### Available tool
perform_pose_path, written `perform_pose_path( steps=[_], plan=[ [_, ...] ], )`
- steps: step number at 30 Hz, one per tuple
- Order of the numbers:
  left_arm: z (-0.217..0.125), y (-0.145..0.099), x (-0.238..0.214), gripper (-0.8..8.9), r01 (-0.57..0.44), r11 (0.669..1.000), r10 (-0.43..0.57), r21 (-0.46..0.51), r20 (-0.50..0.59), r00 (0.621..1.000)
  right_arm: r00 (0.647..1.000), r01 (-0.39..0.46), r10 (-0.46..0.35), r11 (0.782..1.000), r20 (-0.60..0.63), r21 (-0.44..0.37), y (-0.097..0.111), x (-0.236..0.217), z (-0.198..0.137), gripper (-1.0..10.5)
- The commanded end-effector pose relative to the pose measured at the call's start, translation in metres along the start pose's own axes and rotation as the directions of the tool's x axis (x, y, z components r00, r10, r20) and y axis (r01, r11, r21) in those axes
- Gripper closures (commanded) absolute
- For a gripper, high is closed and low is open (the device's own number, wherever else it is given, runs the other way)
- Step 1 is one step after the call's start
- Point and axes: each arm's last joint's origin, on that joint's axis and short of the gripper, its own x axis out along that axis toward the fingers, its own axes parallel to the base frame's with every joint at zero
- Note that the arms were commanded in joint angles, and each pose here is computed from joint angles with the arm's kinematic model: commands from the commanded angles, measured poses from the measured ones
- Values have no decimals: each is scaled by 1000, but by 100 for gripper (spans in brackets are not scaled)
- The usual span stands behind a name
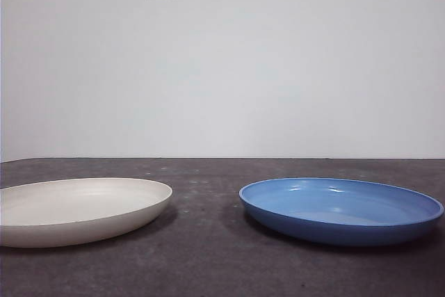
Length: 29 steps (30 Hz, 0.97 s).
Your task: Pick up the white plate, put it on the blue plate, put it on desk
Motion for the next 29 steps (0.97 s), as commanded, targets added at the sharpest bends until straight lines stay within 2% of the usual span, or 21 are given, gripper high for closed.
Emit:
perform_pose_path(
  steps=[1,6,11,16,21,26,29],
  plan=[
    [-5,0,1,797,11,999,-12,-37,-20,1000,1000,-11,11,996,7,86,0,0,0,935],
    [11,-3,-4,797,25,996,-23,-88,27,999,999,-21,12,969,38,247,1,-3,10,936],
    [29,-4,-8,797,5,986,6,-165,68,998,996,-55,27,946,91,320,3,-10,30,936],
    [55,-7,-12,797,30,980,-10,-197,99,995,996,-84,66,938,64,337,8,-16,53,936],
    [86,-12,-12,797,74,979,-59,-188,85,995,986,-162,164,930,22,331,15,-17,82,936],
    [116,-18,-5,797,159,980,-160,-117,-1,987,967,-224,251,915,-38,335,22,-12,109,936],
    [135,-23,0,797,196,973,-204,-120,-59,977,944,-267,315,904,-98,333,25,-9,125,936]
  ],
)
